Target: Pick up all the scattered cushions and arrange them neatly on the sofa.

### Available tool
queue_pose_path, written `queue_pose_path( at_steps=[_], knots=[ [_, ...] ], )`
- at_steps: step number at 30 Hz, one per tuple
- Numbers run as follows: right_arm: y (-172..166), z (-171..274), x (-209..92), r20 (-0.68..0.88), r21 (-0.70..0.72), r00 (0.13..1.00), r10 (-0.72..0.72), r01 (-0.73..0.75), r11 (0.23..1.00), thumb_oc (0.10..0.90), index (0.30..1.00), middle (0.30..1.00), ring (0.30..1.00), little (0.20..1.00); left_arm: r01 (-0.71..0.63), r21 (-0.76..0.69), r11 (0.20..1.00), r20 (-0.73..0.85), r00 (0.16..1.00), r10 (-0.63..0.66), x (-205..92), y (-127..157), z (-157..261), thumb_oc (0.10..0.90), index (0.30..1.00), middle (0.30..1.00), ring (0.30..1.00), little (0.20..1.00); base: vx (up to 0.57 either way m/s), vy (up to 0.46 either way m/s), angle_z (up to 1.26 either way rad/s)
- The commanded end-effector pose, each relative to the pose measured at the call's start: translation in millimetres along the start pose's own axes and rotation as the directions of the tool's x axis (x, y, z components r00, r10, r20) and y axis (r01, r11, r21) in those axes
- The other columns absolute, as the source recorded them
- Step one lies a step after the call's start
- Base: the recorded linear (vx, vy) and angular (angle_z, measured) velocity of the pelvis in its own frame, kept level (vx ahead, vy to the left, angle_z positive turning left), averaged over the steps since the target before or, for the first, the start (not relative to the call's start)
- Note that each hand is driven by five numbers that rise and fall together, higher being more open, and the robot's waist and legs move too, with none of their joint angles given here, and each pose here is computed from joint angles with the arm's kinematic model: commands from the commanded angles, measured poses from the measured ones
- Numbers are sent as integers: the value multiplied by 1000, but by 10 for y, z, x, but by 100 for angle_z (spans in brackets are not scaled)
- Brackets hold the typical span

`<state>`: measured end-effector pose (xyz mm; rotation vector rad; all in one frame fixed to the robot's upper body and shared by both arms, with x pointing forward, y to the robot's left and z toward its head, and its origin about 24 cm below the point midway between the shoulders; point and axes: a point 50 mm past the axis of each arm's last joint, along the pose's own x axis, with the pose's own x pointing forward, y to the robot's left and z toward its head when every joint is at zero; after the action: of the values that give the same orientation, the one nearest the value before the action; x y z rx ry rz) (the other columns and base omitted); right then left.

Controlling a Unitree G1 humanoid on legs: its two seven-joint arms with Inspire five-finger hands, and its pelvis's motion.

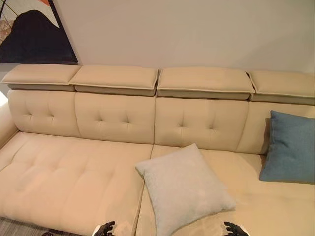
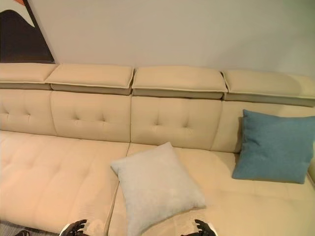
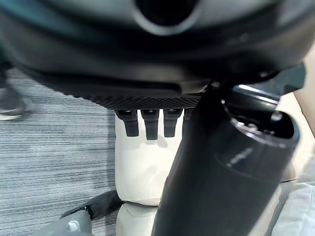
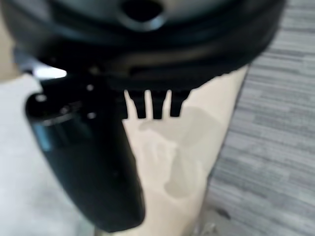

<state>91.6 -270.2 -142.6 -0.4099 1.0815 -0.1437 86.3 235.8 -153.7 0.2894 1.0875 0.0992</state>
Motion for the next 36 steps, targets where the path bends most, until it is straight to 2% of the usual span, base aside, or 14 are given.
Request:
queue_pose_path(
  at_steps=[1,5,9,13,17,22,27,30,36],
  knots=[
    [-235,299,69,93,56,991,-101,96,994,800,900,900,900,900,-57,-21,998,148,987,60,71,193,416,800,900,900,900,900,0,0,0],
    [-468,388,46,142,65,974,-175,167,984,800,900,900,900,900,-62,-33,998,202,977,68,59,227,534,800,900,900,900,900,4,4,-2],
    [-844,591,-44,249,82,928,-278,266,960,800,900,900,900,900,-65,-42,997,290,954,75,13,285,705,800,900,900,900,900,6,9,-5],
    [-1009,745,-107,318,71,893,-319,313,947,800,900,900,900,900,-67,-54,996,331,940,82,-12,308,790,800,900,900,900,900,9,9,-5],
    [-1234,1062,-224,435,61,819,-374,388,920,800,900,900,900,900,-73,-68,995,417,904,95,-68,344,999,800,900,900,900,900,0,0,0],
    [-1294,1303,-275,498,100,772,-395,402,910,800,900,900,900,900,-61,-83,995,465,880,93,-97,320,1141,800,900,900,900,900,7,1,0],
    [-1202,1678,-274,551,252,736,-392,301,920,800,900,900,900,900,-32,-124,992,547,832,95,-151,257,1428,800,900,900,900,900,-16,-18,3],
    [-1142,1933,-304,603,280,707,-369,245,928,800,900,900,900,900,-1,-172,985,604,790,106,-204,223,1646,800,900,900,900,900,-72,-53,10],
    [-1153,2268,-373,664,262,665,-342,221,939,800,900,900,900,900,64,-206,976,684,723,97,-297,141,1976,800,900,900,900,900,-56,-79,17]
  ],
)
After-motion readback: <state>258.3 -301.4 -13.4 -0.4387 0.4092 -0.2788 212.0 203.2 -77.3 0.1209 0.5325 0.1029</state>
